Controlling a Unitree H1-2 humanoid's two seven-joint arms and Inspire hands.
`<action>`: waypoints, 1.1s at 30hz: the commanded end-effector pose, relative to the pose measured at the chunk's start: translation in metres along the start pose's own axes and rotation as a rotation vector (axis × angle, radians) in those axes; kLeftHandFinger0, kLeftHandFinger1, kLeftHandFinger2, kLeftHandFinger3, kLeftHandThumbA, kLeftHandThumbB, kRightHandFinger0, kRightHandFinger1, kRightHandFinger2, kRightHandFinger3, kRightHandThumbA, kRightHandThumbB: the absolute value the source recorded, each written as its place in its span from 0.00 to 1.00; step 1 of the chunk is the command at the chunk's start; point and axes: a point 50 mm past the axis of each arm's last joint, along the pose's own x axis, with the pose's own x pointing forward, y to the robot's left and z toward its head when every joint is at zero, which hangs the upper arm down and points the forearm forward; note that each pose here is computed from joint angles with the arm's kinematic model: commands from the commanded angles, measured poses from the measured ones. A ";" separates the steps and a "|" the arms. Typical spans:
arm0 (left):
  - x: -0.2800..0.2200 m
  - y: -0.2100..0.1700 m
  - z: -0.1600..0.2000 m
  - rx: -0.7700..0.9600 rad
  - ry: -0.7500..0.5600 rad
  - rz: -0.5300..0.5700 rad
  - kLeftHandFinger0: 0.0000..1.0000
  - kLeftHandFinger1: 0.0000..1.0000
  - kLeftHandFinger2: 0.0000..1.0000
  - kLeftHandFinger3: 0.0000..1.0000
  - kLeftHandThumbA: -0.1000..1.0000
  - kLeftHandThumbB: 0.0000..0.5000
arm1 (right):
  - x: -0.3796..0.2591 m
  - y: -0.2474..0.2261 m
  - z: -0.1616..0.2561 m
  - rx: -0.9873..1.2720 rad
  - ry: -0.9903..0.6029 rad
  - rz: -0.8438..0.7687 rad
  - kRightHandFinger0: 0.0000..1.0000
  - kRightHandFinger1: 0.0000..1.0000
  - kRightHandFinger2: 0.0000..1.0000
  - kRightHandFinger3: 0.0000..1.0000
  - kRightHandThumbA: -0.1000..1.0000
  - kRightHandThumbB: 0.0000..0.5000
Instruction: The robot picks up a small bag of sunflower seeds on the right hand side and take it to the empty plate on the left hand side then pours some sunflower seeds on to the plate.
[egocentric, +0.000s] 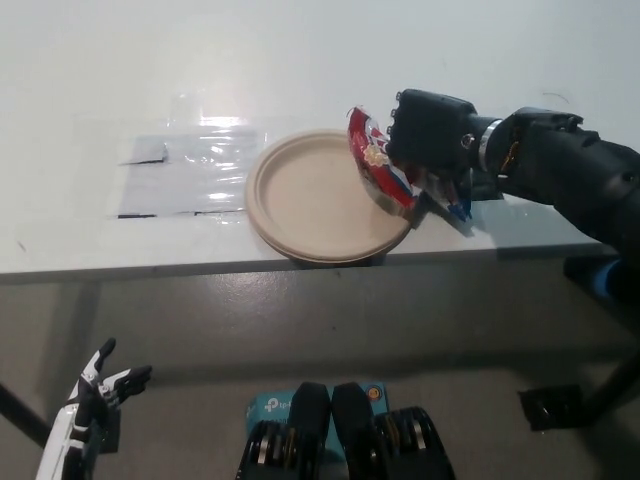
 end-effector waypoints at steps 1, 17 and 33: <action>0.004 0.006 0.013 0.033 -0.038 -0.036 0.83 0.77 0.73 1.00 1.00 0.33 | 0.001 -0.029 -0.035 -0.138 0.045 -0.004 0.00 0.00 0.00 0.46 0.00 0.78; 0.015 0.004 0.022 0.054 -0.079 -0.054 0.75 0.70 0.66 1.00 1.00 0.37 | 0.035 -0.040 -0.004 -0.120 0.092 0.037 0.00 0.00 0.10 0.51 0.03 0.66; 0.010 0.003 0.025 0.049 -0.081 -0.046 0.76 0.68 0.64 1.00 1.00 0.44 | 0.032 -0.021 0.003 -0.119 0.110 0.065 0.00 0.00 0.00 0.41 0.08 0.73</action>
